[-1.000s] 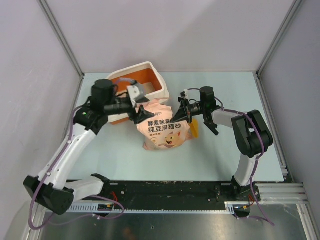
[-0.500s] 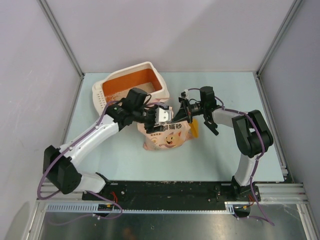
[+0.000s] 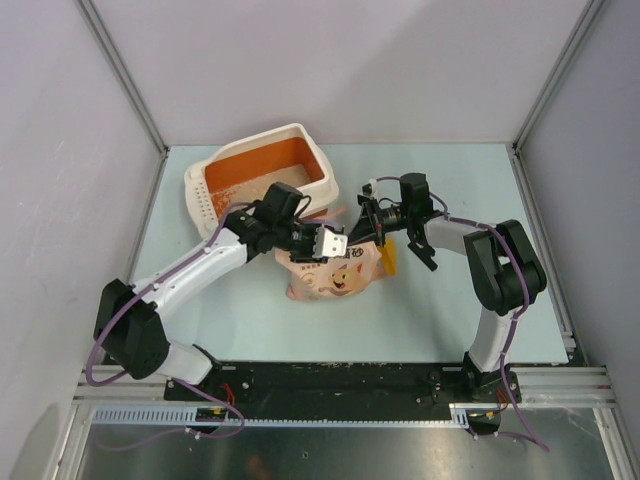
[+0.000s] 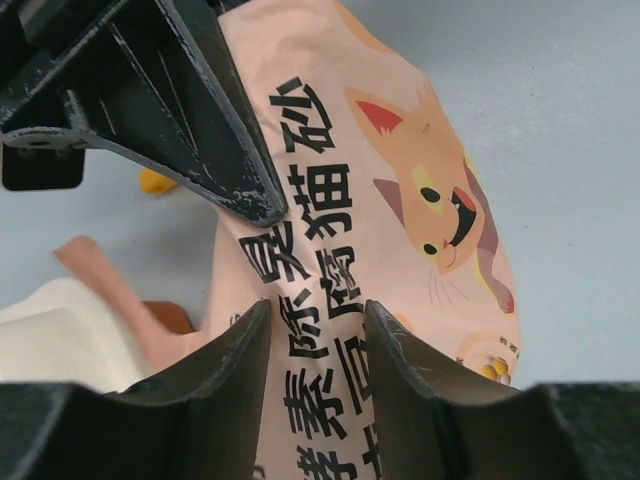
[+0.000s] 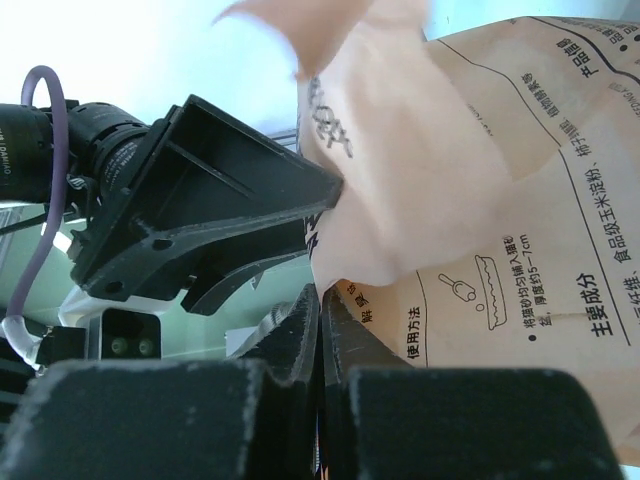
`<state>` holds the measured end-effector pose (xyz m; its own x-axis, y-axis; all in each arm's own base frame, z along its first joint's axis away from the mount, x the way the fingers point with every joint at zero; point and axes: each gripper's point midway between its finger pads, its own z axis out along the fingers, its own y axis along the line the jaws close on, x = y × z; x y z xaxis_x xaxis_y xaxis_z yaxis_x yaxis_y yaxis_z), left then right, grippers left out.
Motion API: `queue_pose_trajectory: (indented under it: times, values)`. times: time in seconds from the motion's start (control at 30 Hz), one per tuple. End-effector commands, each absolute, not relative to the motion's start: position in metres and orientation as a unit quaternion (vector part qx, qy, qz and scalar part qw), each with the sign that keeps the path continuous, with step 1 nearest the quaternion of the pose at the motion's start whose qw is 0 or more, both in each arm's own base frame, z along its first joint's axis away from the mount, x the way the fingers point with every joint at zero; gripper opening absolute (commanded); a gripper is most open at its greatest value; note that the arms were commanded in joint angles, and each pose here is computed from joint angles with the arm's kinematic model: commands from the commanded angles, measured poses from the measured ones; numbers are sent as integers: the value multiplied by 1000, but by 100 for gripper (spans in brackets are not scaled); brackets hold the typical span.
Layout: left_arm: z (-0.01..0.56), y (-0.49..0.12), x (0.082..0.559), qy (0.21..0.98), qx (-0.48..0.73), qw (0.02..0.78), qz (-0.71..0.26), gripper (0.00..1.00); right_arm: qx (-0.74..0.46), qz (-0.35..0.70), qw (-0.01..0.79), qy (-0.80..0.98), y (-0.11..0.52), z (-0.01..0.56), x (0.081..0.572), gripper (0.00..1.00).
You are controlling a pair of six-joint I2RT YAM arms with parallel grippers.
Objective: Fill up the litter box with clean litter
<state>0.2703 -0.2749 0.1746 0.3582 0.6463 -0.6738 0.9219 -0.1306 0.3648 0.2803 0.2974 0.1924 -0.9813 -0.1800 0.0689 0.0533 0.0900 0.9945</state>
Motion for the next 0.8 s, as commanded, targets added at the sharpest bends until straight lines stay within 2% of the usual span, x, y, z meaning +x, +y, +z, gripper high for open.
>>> queue_pose_trajectory:
  times: [0.0, 0.4, 0.5, 0.53, 0.57, 0.63, 0.73, 0.77]
  values:
    - [155, -258, 270, 542, 743, 361, -152, 43, 110, -694, 104, -704, 286, 234, 266, 0]
    - [129, -233, 270, 590, 723, 331, -137, 29, 81, -689, 130, -708, 279, 229, 266, 0]
    - [126, -227, 271, 595, 724, 326, -123, 19, 61, -687, 145, -710, 275, 225, 268, 0]
    - [126, -226, 271, 598, 722, 325, -121, 12, 60, -687, 138, -711, 273, 227, 269, 0]
    - [127, -225, 270, 604, 717, 326, -122, 9, 60, -688, 118, -714, 272, 227, 274, 2]
    - [133, -227, 270, 608, 710, 333, -126, 4, 71, -693, 54, -716, 258, 230, 291, 17]
    - [139, -231, 266, 623, 691, 337, -146, 3, 76, -685, -46, -723, 232, 237, 322, 37]
    - [140, -234, 263, 631, 681, 336, -160, 3, 73, -680, -75, -726, 225, 241, 331, 38]
